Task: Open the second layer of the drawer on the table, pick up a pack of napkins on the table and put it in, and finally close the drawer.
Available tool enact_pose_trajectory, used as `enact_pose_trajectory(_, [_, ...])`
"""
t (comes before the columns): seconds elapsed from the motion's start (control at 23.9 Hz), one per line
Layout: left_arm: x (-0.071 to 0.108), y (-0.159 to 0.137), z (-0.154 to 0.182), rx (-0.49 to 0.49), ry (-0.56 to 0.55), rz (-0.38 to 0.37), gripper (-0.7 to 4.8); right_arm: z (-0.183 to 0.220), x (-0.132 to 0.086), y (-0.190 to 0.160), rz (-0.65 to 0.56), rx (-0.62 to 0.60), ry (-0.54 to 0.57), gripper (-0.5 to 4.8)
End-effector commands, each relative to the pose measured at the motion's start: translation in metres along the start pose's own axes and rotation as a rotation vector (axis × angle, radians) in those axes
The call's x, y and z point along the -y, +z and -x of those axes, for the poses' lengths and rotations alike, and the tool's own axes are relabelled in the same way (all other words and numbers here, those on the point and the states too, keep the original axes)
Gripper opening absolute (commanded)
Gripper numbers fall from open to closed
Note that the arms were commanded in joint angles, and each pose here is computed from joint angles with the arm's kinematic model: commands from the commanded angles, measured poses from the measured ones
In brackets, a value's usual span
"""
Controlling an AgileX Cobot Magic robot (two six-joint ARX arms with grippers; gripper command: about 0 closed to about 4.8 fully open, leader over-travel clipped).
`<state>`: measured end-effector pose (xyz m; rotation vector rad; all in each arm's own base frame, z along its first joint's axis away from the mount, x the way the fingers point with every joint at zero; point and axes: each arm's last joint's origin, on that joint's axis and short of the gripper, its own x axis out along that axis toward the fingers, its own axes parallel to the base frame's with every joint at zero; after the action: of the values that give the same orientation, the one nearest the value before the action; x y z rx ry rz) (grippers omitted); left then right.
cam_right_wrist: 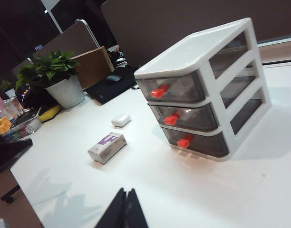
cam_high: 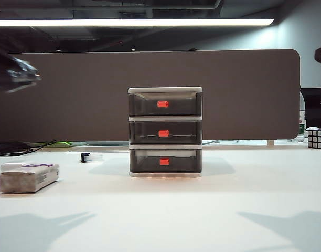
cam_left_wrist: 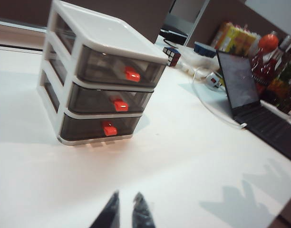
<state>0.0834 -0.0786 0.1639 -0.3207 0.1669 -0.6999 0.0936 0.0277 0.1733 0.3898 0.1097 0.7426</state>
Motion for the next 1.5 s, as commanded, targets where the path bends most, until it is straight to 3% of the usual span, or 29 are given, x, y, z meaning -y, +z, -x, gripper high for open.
enact_pose_trajectory(0.04, [0.004, 0.008, -0.014, 0.049, 0.048, -0.051, 0.36, -0.001, -0.01, 0.015, 0.042, 0.063, -0.01, -0.04])
enact_pose_trajectory(0.21, [0.006, 0.008, -0.034, -0.016, 0.068, -0.119, 0.36, -0.003, -0.013, 0.024, 0.033, 0.065, -0.052, -0.05])
enact_pose_trajectory(0.33, [0.008, 0.009, -0.054, -0.044, 0.067, -0.122, 0.36, -0.007, -0.013, 0.03, 0.021, 0.033, -0.072, -0.05])
enact_pose_trajectory(0.42, [0.014, 0.01, -0.088, -0.097, 0.0, -0.121, 0.51, -0.017, -0.012, 0.042, 0.019, -0.013, -0.091, -0.05])
enact_pose_trajectory(0.58, [0.019, 0.009, -0.116, -0.153, -0.115, -0.115, 0.85, -0.028, -0.01, 0.056, 0.01, -0.063, -0.09, -0.05])
enact_pose_trajectory(0.75, [0.023, 0.012, -0.14, -0.161, -0.131, -0.111, 0.84, -0.049, -0.005, 0.066, 0.072, -0.163, 0.031, -0.04])
enact_pose_trajectory(0.88, [0.024, 0.015, -0.144, -0.156, -0.132, -0.113, 0.84, -0.057, 0.0, 0.065, 0.093, -0.176, 0.056, -0.04])
enact_pose_trajectory(0.92, [0.024, 0.015, -0.144, -0.151, -0.12, -0.109, 0.84, -0.059, 0.001, 0.064, 0.093, -0.176, 0.058, -0.04])
enact_pose_trajectory(1.0, [0.026, 0.012, -0.144, -0.099, 0.089, -0.141, 0.84, -0.067, 0.009, 0.061, 0.083, -0.188, 0.055, -0.04])
enact_pose_trajectory(1.13, [0.029, 0.007, -0.145, -0.056, 0.214, -0.17, 0.84, -0.075, 0.016, 0.055, 0.06, -0.221, 0.046, -0.05])
enact_pose_trajectory(1.38, [0.033, -0.011, -0.163, -0.036, 0.244, -0.173, 1.04, -0.098, 0.036, 0.045, 0.024, -0.281, 0.047, -0.04])
enact_pose_trajectory(1.42, [0.036, -0.016, -0.171, -0.037, 0.249, -0.175, 1.63, -0.107, 0.04, 0.046, 0.012, -0.302, 0.056, -0.04])
enact_pose_trajectory(1.5, [0.039, -0.021, -0.176, -0.036, 0.284, -0.183, 1.92, -0.114, 0.043, 0.048, 0.007, -0.31, 0.061, -0.04])
